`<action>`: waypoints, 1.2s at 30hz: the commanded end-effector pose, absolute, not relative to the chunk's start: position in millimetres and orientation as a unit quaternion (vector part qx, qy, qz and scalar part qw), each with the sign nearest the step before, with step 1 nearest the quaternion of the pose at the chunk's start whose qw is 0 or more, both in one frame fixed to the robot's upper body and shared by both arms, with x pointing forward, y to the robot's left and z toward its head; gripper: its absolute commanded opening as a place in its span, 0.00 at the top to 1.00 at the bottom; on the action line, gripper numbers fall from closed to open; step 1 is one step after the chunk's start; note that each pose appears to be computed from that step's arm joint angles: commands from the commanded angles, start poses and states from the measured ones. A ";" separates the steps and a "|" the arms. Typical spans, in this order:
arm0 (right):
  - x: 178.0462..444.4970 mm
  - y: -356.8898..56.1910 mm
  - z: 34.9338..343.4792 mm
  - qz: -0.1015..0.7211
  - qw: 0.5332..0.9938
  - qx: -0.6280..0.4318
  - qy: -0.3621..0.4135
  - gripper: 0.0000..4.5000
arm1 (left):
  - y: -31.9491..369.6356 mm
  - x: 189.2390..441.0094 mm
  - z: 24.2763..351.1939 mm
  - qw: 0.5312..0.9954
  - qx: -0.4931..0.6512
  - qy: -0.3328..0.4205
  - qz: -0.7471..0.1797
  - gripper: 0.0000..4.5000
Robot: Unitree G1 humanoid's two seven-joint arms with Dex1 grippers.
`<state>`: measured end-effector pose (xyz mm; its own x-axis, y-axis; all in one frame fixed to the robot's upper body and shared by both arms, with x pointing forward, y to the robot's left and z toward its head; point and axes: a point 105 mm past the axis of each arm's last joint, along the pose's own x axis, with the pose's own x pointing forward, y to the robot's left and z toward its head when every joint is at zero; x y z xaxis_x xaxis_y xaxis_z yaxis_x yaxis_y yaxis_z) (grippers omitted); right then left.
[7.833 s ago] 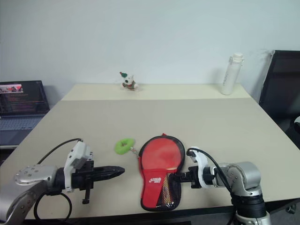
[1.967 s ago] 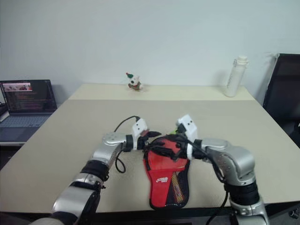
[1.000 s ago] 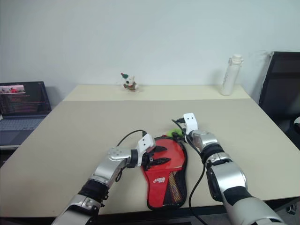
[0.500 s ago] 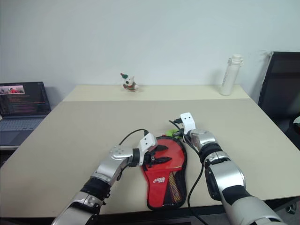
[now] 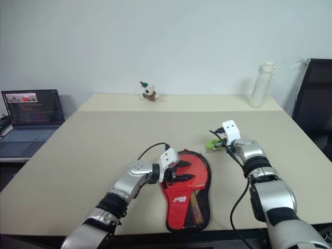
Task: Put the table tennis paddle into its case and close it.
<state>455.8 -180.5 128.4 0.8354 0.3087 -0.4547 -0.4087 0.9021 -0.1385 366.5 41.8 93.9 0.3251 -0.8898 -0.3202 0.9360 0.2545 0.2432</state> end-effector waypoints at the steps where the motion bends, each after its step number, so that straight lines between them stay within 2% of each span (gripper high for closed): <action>1: 443.6 -206.9 145.1 0.186 0.948 -0.141 0.216 0.99 | 44.3 357.4 61.9 0.772 0.206 0.116 -0.589 0.38; 12: 353.2 -215.1 139.5 0.283 0.899 -0.180 0.281 0.99 | 35.0 363.0 67.9 0.764 0.207 0.110 -0.601 0.38; 23: 242.1 -194.6 108.8 0.449 0.784 -0.180 0.390 0.99 | 25.2 363.8 69.3 0.756 0.211 0.104 -0.610 0.38; 32: 173.7 -176.4 102.2 0.536 0.707 -0.155 0.434 0.99 | 20.4 363.5 69.5 0.753 0.213 0.100 -0.615 0.38; 36: 153.6 -172.3 103.0 0.562 0.682 -0.143 0.446 0.99 | 19.7 362.7 68.8 0.751 0.212 0.101 -0.617 0.38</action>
<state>157.1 -176.4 92.4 -0.0202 0.6260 -0.7795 -0.8730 0.3690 0.3189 368.7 17.1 91.0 0.2408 -0.9097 -0.3382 0.9590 0.1694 0.2273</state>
